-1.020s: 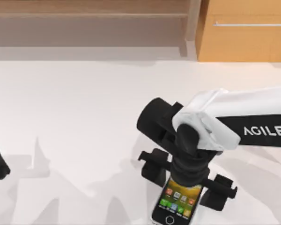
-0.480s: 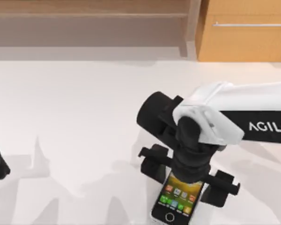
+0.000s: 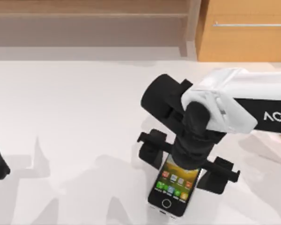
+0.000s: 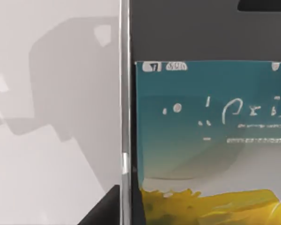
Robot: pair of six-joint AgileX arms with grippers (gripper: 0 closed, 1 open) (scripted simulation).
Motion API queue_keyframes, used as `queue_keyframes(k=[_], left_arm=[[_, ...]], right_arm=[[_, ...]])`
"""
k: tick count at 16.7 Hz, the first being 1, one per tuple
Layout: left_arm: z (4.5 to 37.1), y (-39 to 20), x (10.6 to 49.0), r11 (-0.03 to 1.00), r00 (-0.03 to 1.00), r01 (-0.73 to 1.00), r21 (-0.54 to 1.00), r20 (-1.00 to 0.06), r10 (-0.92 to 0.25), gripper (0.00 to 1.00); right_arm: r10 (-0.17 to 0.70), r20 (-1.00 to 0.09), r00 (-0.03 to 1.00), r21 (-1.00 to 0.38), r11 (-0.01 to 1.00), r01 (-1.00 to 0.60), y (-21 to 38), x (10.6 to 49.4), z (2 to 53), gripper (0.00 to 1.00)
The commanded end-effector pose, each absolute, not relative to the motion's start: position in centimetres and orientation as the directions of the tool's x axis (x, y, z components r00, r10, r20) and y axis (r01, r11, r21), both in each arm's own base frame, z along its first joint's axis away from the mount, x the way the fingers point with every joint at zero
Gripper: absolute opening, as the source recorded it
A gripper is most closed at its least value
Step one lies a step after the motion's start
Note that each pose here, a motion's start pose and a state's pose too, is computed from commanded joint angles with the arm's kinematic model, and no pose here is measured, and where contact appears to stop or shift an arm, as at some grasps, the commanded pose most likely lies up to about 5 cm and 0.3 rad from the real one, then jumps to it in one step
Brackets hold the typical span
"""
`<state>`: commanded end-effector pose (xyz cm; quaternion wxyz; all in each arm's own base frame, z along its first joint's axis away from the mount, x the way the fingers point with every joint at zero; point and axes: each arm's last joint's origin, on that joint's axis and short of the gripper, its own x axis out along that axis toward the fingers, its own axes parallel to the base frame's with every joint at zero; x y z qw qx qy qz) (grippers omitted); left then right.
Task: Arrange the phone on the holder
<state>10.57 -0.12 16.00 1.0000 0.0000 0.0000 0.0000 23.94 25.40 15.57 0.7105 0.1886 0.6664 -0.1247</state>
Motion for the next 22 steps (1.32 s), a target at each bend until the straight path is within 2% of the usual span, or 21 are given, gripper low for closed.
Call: queue_keyframes(k=[6, 10, 14, 22], left_arm=[[16.0, -0.1, 10.6, 1.000, 1.000, 0.000, 0.000, 0.000, 0.000, 1.00], [16.0, -0.1, 10.6, 1.000, 1.000, 0.000, 0.000, 0.000, 0.000, 1.00], [16.0, -0.1, 10.6, 1.000, 1.000, 0.000, 0.000, 0.000, 0.000, 1.00], [16.0, -0.1, 10.6, 1.000, 1.000, 0.000, 0.000, 0.000, 0.000, 1.00]], right_arm=[[0.278, -0.924, 0.263, 0.352, 0.887, 0.299, 19.3, 27.6, 22.5, 0.00], [0.350, -0.845, 0.405, 0.438, 0.887, 0.147, 12.1, 28.7, 26.0, 0.00], [0.367, -0.765, 0.529, 0.418, 0.908, -0.027, 4.7, 27.7, 27.5, 0.00], [0.373, -0.625, 0.686, 0.213, 0.927, -0.310, -6.1, 22.7, 25.1, 0.00]])
